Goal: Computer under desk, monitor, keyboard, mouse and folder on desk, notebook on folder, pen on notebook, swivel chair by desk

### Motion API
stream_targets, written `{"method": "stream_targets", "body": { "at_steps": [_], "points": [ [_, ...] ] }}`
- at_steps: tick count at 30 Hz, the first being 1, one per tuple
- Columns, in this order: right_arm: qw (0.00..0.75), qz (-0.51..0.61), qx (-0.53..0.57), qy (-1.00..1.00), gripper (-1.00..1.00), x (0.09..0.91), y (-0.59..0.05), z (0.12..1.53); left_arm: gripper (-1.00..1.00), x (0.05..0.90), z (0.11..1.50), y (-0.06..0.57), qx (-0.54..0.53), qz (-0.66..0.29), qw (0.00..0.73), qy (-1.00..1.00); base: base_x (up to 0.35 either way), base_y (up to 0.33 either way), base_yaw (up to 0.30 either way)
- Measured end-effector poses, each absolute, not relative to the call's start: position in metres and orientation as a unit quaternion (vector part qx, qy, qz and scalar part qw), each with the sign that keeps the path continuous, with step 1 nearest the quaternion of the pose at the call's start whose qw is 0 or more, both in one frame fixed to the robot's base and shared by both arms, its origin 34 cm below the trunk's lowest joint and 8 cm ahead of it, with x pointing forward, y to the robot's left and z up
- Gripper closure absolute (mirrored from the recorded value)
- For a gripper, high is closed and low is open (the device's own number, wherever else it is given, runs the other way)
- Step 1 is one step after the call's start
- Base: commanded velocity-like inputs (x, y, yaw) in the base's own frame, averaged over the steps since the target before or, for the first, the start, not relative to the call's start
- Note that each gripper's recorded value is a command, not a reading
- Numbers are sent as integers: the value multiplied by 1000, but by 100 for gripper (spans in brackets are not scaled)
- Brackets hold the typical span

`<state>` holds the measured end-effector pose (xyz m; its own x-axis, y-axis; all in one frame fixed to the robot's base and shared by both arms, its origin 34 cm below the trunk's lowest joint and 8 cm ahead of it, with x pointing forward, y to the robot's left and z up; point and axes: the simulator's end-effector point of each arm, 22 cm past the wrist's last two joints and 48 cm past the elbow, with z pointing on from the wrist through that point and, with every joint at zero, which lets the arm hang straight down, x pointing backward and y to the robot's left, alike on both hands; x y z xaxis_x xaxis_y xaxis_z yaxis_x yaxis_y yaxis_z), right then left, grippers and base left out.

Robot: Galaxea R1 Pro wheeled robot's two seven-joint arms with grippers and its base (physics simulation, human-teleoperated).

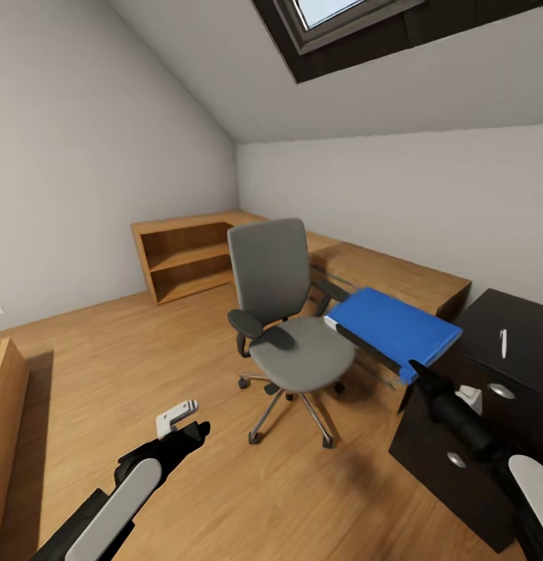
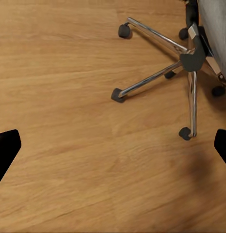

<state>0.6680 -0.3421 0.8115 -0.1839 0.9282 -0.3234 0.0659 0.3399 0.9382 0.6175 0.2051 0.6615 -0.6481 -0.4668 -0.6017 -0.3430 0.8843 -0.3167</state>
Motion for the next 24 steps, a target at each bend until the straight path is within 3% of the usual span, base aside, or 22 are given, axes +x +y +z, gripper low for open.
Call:
{"method": "stream_targets", "body": {
  "at_steps": [14,18,24],
  "points": [
    [523,425,405,618,100,669,-367,849,-100,620,687,203,-224,-89,351,905,0,0,0],
    [521,427,405,619,100,670,-363,856,-100,594,646,193,-188,-56,307,931,0,0,0],
    [514,428,418,615,100,672,-359,861,-100,582,639,187,-168,-42,290,941,0,0,-171]
  ]
}}
